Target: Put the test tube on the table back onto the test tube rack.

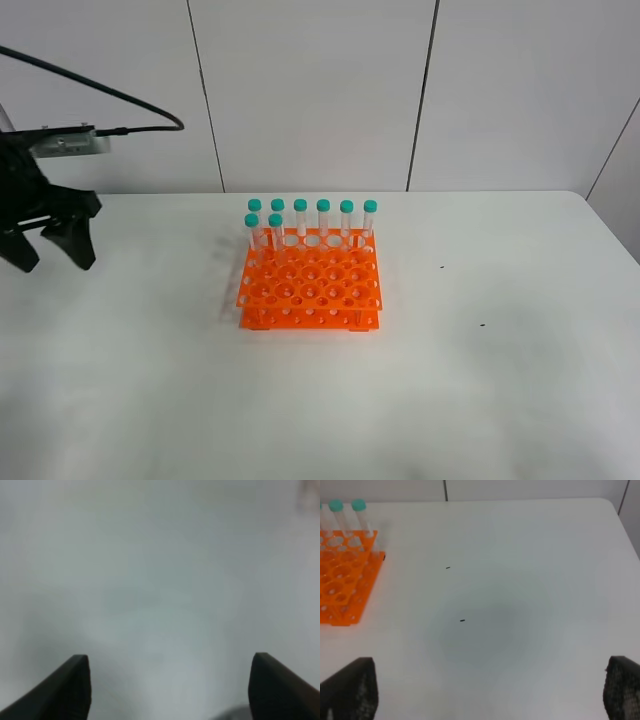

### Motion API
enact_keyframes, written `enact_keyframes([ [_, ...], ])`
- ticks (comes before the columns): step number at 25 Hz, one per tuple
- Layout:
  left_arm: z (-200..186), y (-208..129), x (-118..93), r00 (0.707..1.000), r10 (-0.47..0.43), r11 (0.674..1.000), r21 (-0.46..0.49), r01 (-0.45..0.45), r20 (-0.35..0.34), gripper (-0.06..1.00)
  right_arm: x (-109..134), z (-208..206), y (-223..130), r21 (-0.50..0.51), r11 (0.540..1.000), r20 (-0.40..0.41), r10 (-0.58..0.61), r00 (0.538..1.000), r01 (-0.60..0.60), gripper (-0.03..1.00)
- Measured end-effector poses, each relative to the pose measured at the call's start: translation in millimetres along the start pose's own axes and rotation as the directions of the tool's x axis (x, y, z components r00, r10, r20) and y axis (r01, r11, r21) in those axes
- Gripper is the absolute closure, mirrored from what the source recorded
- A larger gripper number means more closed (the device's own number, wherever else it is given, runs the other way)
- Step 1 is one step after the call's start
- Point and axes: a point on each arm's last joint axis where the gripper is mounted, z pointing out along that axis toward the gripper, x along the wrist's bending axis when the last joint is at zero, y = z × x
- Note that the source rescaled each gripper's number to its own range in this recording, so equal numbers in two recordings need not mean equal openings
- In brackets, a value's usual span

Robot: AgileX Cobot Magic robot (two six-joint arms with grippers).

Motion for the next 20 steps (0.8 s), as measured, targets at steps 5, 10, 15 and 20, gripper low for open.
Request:
enact_keyframes([
  [5,-3.8,-79.4,-3.6,1.000,0.010,1.000,-0.027,-0.010,-0.001,-0.01,0.0,0.0,0.0,0.000,1.000,0.000,0.000,1.000,0.000,-0.03],
  [10,9.3,-150.9,-5.6,1.000,0.011,0.995,-0.098,-0.012,-0.005,-0.01,0.0,0.0,0.0,0.000,1.000,0.000,0.000,1.000,0.000,-0.03],
  [15,27.9,-198.7,-6.0,1.000,0.014,0.961,-0.275,-0.018,-0.015,-0.01,0.0,0.0,0.0,0.000,1.000,0.000,0.000,1.000,0.000,-0.03],
  [20,16.6,-228.4,-7.4,0.999,0.023,0.869,-0.494,-0.038,-0.036,-0.01,0.0,0.0,0.0,0.000,1.000,0.000,0.000,1.000,0.000,-0.03],
])
